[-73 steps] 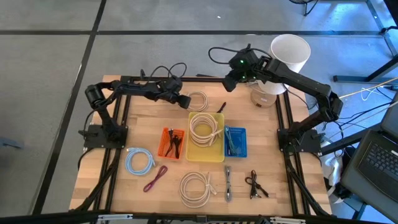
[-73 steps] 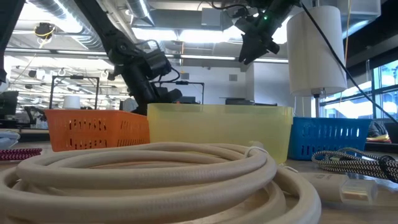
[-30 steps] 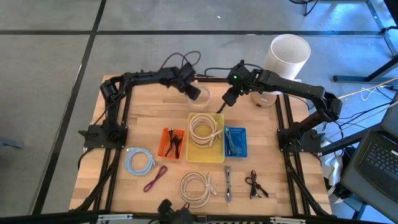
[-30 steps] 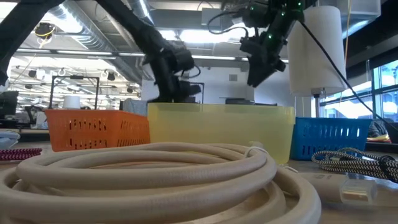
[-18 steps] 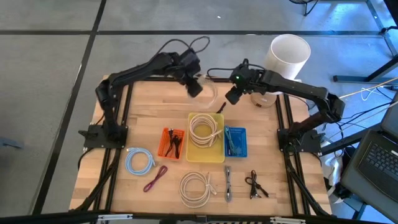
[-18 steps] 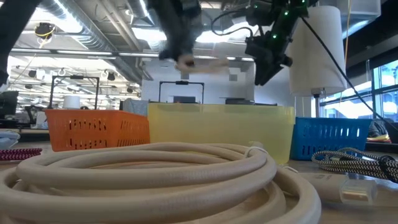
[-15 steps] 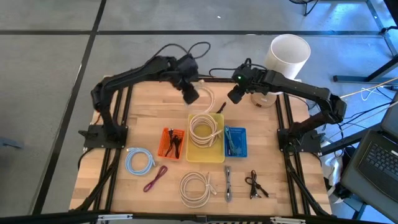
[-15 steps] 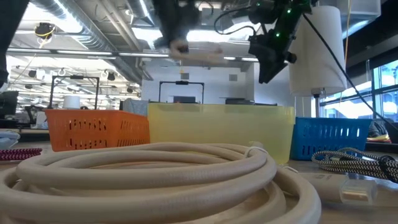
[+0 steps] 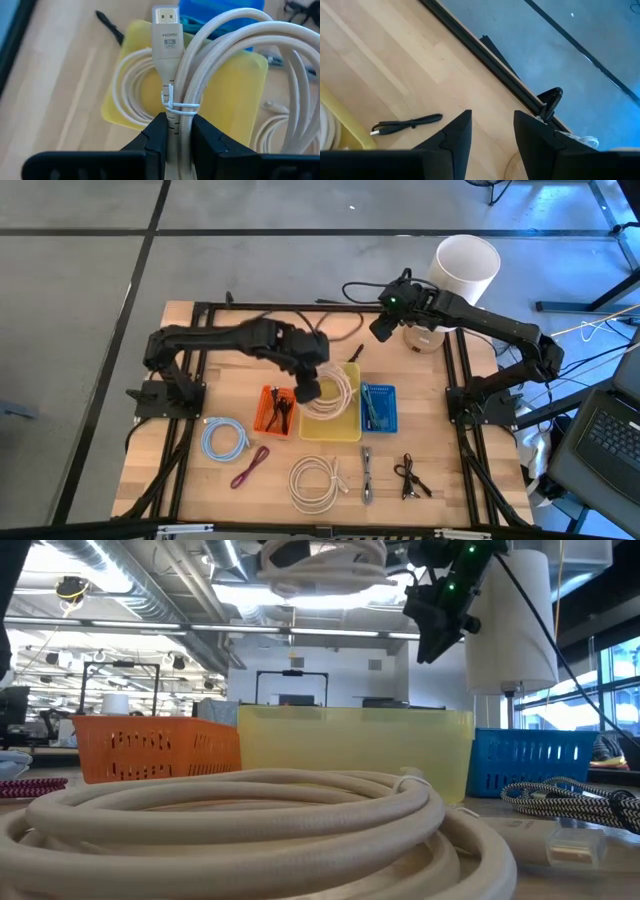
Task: Pick & Place USB Port
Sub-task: Put the white usb cable into the yellow bin
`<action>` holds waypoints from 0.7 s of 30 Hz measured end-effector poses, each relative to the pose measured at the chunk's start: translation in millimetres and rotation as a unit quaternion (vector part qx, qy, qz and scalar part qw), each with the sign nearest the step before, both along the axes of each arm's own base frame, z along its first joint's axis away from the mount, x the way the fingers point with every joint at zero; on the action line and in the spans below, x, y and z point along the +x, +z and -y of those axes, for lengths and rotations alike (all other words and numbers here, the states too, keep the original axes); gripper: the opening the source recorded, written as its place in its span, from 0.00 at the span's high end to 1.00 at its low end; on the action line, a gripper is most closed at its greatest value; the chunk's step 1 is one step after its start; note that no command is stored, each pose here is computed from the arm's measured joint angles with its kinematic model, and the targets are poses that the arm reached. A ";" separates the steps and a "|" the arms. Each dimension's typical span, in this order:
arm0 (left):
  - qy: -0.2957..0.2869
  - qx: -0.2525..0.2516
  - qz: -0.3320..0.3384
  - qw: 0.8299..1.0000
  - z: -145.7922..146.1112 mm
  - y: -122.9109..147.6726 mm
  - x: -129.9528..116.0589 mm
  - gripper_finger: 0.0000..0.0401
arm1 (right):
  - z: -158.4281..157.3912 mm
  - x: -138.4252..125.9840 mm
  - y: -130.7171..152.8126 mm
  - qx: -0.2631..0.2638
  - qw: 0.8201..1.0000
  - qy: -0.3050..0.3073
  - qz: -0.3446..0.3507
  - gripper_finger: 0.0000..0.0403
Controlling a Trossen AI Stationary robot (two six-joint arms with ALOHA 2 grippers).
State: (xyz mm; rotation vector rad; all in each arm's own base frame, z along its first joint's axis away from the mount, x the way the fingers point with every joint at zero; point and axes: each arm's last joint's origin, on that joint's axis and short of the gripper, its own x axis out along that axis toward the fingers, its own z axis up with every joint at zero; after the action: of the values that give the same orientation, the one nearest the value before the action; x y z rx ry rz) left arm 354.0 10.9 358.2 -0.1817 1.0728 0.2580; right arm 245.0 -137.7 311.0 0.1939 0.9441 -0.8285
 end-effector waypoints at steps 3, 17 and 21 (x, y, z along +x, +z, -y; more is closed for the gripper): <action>-0.013 -0.007 -0.018 1.000 5.5 -12.2 9.0 0.87 | -0.3 0.1 -0.2 0.005 1.000 0.004 0.002 0.63; -0.082 0.008 -0.065 0.995 5.9 -65.7 46.7 0.87 | -3.7 -2.9 -3.1 0.027 0.999 0.009 -0.016 0.63; -0.083 -0.010 -0.073 0.994 0.2 -95.8 47.5 0.87 | -4.5 -4.6 -4.1 0.032 0.999 0.009 -0.027 0.63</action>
State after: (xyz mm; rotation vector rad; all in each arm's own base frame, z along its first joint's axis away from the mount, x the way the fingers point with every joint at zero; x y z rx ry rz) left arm 401.5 10.7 262.4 -0.0930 1.2292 0.1123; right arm 240.5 -133.2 306.9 0.2186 1.0218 -0.7908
